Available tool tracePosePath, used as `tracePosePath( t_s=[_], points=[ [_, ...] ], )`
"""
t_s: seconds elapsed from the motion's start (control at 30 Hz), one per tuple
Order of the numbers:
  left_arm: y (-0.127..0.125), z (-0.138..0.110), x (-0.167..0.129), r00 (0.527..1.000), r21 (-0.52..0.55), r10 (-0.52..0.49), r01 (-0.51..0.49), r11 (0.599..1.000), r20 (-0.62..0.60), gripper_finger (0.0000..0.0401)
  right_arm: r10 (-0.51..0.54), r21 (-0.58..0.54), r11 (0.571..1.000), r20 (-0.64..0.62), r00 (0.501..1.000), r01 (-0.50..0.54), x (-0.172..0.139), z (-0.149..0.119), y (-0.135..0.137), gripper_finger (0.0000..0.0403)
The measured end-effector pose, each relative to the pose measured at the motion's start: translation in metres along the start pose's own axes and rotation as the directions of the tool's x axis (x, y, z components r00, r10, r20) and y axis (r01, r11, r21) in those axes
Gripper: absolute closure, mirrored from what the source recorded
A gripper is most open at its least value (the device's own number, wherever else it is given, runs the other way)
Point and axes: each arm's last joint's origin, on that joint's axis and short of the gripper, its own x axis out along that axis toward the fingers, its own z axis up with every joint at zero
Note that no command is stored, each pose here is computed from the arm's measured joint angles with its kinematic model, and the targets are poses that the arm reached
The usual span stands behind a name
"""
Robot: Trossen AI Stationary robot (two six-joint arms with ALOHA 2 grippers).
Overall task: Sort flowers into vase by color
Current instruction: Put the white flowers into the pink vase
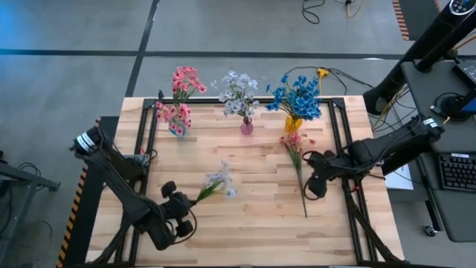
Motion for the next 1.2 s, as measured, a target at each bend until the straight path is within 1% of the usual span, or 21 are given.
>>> tracePosePath(
  t_s=[0.1,0.17,0.27,0.37,0.43,0.57,0.67,0.7,0.8,0.83,0.9,0.93,1.0,1.03,1.1,1.2],
  points=[
    [0.003,0.014,-0.011,0.991,0.049,-0.039,0.033,0.998,0.13,0.04,0.062,-0.08,0.995,0.08,0.995,-0.056,-0.001,0.004,0.009,0.0188],
    [0.004,0.022,-0.018,0.977,0.09,-0.061,0.043,0.995,0.204,0.0401,0.11,-0.148,0.985,0.15,0.983,-0.088,-0.002,0.008,0.015,0.0188],
    [0.005,0.034,-0.028,0.952,0.158,-0.092,0.047,0.986,0.291,0.0401,0.177,-0.26,0.96,0.261,0.949,-0.107,-0.003,0.015,0.024,0.0188],
    [0.004,0.047,-0.034,0.928,0.234,-0.133,0.051,0.971,0.347,0.0401,0.241,-0.378,0.921,0.369,0.898,-0.092,-0.004,0.022,0.032,0.0188],
    [0.001,0.054,-0.035,0.907,0.305,-0.156,0.033,0.952,0.39,0.0401,0.28,-0.446,0.893,0.433,0.857,-0.067,-0.005,0.026,0.036,0.0188],
    [-0.008,0.072,-0.037,0.852,0.431,-0.191,-0.045,0.901,0.488,0.0401,0.364,-0.552,0.834,0.53,0.766,-0.015,0.001,0.032,0.044,0.0188],
    [-0.01,0.084,-0.033,0.829,0.516,-0.232,-0.078,0.853,0.508,0.0401,0.433,-0.609,0.793,0.583,0.687,0.017,0.01,0.036,0.051,0.0188],
    [-0.01,0.088,-0.031,0.825,0.541,-0.253,-0.073,0.838,0.505,0.0401,0.452,-0.625,0.78,0.599,0.661,0.033,0.013,0.037,0.053,0.0188],
    [-0.006,0.098,-0.019,0.804,0.596,-0.33,-0.038,0.802,0.494,0.0401,0.488,-0.656,0.752,0.627,0.608,0.074,0.028,0.04,0.059,0.0188],
    [-0.004,0.1,-0.014,0.794,0.607,-0.354,-0.025,0.794,0.495,0.0401,0.496,-0.663,0.744,0.634,0.594,0.086,0.032,0.042,0.062,0.0188],
    [0.0,0.102,-0.003,0.754,0.622,-0.419,0.018,0.783,0.505,0.0401,0.501,-0.672,0.733,0.638,0.585,0.105,0.042,0.043,0.065,0.0188],
    [0.002,0.102,0.002,0.729,0.622,-0.445,0.033,0.782,0.521,0.0401,0.503,-0.674,0.73,0.64,0.58,0.111,0.047,0.044,0.068,0.0188],
    [0.008,0.098,0.011,0.675,0.611,-0.477,0.05,0.79,0.562,0.0401,0.5,-0.678,0.726,0.637,0.587,0.116,0.058,0.045,0.071,0.0188],
    [0.011,0.095,0.015,0.649,0.601,-0.485,0.053,0.798,0.587,0.0401,0.501,-0.679,0.725,0.636,0.588,0.116,0.063,0.046,0.073,0.0188],
    [0.018,0.087,0.022,0.61,0.578,-0.482,0.048,0.814,0.629,0.0401,0.508,-0.682,0.722,0.64,0.576,0.12,0.071,0.047,0.077,0.0188],
    [0.028,0.075,0.029,0.558,0.532,-0.471,0.06,0.844,0.683,0.0401,0.533,-0.686,0.714,0.66,0.528,0.137,0.083,0.051,0.084,0.0188]
  ],
)
